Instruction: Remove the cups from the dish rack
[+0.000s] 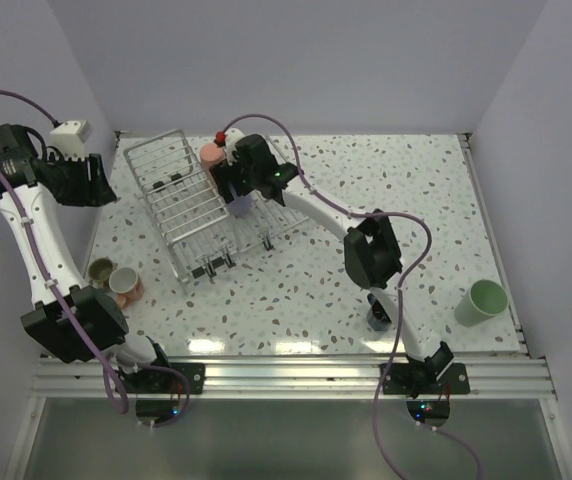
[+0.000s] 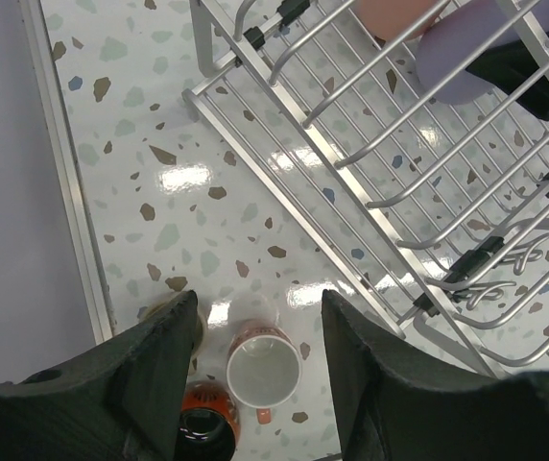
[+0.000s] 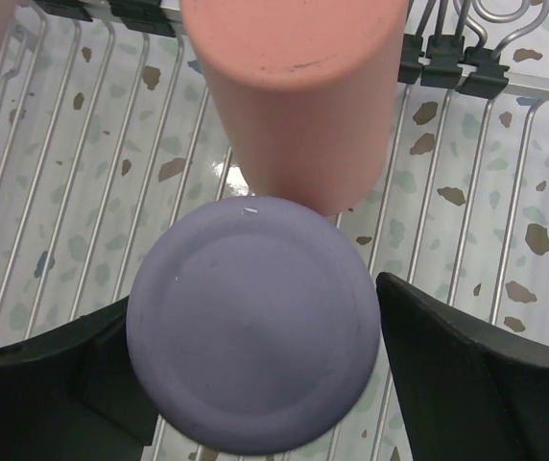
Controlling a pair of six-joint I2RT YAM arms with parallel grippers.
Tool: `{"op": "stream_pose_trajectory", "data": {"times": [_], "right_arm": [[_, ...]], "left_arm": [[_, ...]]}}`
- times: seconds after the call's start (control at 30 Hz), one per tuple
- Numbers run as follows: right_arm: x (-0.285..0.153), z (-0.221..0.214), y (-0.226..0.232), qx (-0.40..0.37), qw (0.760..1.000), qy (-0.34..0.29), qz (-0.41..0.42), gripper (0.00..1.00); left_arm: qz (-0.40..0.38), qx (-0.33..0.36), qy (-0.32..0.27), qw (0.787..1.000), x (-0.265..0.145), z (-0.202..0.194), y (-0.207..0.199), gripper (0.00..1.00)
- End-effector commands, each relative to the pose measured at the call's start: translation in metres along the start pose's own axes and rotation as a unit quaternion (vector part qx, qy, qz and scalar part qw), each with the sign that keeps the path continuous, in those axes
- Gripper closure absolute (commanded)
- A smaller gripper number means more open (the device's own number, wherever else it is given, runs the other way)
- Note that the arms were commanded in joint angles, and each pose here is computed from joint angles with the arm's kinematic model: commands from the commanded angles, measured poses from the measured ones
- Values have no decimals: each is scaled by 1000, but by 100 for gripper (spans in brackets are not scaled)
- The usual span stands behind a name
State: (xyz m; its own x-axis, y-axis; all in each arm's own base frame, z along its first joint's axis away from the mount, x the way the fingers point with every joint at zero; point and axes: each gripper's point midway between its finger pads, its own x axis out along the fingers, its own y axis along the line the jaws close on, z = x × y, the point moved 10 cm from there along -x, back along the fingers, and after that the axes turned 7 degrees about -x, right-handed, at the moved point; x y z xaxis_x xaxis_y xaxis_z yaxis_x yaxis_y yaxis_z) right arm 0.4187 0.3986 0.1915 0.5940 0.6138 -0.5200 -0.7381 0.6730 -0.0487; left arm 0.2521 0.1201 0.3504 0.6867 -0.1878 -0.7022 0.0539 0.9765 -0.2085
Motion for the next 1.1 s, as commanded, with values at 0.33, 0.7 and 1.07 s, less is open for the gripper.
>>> {"op": "stream_pose_trajectory", "data": {"times": [0.33, 0.7, 1.07], "right_arm": [[-16, 36, -3, -2, 997, -71, -27, 61], [-128, 107, -27, 24, 981, -151, -121, 98], [-241, 152, -54, 188, 936, -291, -66, 100]], "left_arm": [[-12, 12, -14, 1000, -4, 10, -4, 42], [-73, 57, -74, 993, -12, 36, -27, 44], [-273, 126, -181, 936, -11, 74, -112, 43]]}}
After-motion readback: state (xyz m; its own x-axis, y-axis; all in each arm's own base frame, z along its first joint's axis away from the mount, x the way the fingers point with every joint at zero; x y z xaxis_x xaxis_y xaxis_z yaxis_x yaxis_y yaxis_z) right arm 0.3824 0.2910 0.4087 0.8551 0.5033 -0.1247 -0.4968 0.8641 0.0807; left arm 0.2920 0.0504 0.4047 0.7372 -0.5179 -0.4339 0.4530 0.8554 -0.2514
